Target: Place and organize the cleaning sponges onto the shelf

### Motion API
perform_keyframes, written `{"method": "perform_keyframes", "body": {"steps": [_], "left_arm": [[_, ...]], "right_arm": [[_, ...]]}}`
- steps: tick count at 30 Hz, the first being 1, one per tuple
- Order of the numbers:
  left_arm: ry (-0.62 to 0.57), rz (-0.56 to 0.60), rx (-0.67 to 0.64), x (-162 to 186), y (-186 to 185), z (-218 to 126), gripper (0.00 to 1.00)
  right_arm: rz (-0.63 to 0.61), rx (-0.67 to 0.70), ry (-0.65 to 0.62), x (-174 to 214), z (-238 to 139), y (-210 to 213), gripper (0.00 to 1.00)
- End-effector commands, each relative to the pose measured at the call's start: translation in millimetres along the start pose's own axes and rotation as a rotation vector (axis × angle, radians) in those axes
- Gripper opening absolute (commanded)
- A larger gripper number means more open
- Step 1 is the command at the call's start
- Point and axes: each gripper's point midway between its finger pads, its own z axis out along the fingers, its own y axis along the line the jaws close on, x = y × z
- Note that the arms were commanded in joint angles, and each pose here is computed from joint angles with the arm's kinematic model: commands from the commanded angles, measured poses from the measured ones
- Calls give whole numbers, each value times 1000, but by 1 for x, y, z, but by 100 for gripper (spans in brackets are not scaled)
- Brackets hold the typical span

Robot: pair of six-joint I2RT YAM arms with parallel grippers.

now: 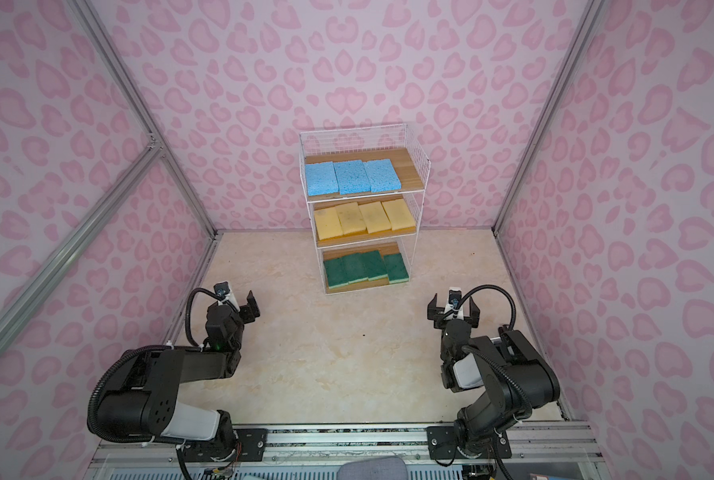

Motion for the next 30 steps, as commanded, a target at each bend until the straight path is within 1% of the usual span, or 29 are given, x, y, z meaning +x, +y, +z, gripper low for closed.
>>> {"method": "perform_keyframes", "body": {"steps": [1,2,4,5,9,13,15,30], "left_arm": [[-43,-7,-48,-11,7,1,98],[-43,-5,-50,-11,6,0,98],[-26,-7,-45,-10,5,4,98],[-21,-18,-37,-10,6,6,98],[-14,-25,-24,-9,7,7,98],[-18,-26,-24,-9,7,5,98],[-21,-25,-23,-10,7,5,98],[-20,-25,-24,-10,7,5,98]], "right_arm": [[11,78,73,9,12,-12,99],[18,96,107,12,19,-14,99],[62,68,185,18,35,-20,99],[76,50,208,21,37,-21,99],[84,50,168,18,35,-22,99],[76,47,198,20,36,-21,100],[79,50,185,19,36,-22,99],[64,41,197,20,36,-19,100]]}}
